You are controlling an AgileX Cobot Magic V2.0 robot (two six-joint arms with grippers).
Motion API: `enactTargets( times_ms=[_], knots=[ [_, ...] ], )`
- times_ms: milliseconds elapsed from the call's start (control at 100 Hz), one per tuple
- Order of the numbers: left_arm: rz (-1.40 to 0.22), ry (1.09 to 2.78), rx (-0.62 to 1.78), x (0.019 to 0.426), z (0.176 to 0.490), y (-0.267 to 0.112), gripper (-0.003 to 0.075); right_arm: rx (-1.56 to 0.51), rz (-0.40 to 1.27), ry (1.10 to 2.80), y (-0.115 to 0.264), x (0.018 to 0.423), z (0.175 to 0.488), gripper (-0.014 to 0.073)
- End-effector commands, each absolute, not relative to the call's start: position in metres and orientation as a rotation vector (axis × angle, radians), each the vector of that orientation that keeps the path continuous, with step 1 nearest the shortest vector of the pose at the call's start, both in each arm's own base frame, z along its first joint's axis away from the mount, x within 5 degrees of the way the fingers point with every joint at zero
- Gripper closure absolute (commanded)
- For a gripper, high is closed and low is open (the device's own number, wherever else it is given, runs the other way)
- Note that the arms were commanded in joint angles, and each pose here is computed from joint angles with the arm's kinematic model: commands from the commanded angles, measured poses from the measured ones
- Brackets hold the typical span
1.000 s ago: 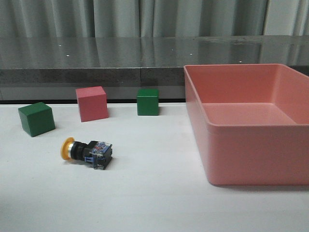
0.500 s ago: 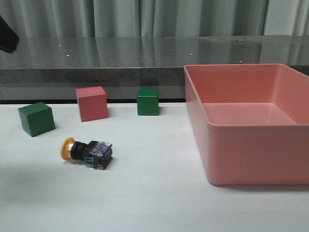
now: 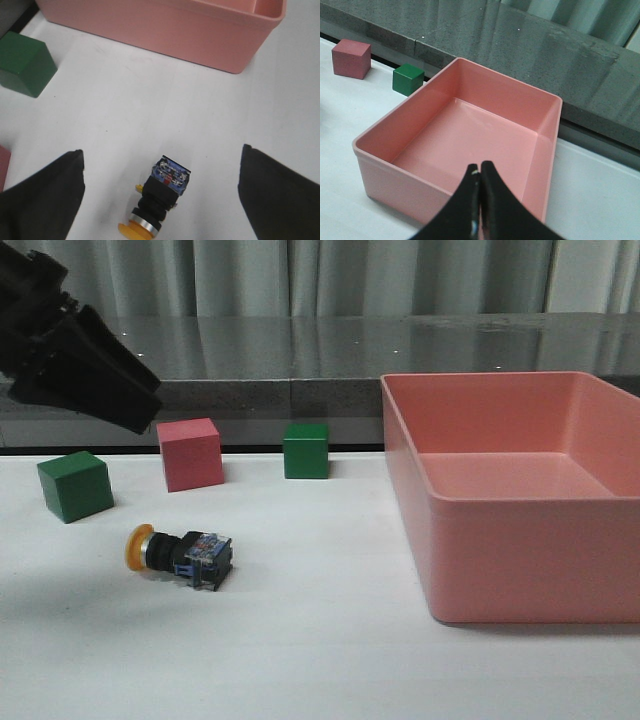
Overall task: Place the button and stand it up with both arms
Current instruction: 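Lower the left gripper and grasp the button by its yellow cap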
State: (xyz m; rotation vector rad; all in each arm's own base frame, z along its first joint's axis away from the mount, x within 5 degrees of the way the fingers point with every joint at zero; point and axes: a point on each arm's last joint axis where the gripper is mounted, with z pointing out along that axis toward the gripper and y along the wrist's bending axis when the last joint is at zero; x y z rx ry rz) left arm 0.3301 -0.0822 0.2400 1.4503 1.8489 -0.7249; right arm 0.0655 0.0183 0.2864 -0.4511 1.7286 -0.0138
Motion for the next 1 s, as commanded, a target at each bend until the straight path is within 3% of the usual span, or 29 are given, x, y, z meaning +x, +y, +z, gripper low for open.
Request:
enactTargets(
  times_ms=[0, 350, 560, 990],
  knots=[
    [-0.746, 1.759, 1.429, 0.338, 0.259, -0.085, 0.0133, -0.403, -0.024, 1.639, 0.017, 0.067, 0.302, 0.0709],
    [-0.81, 1.772, 1.414, 0.35, 0.248, -0.087, 0.0134, -0.404, -0.024, 1.644, 0.017, 0.067, 0.3, 0.0709],
    [-0.749, 1.703, 1.535, 0.35, 0.241, -0.086, 0.0134, -0.404, -0.024, 1.645, 0.017, 0.067, 0.3, 0.0709],
    [-0.845, 1.757, 1.618, 0.359, 0.188, -0.085, 0.0134, -0.404, -0.024, 1.646, 0.017, 0.067, 0.3, 0.0709]
  ],
)
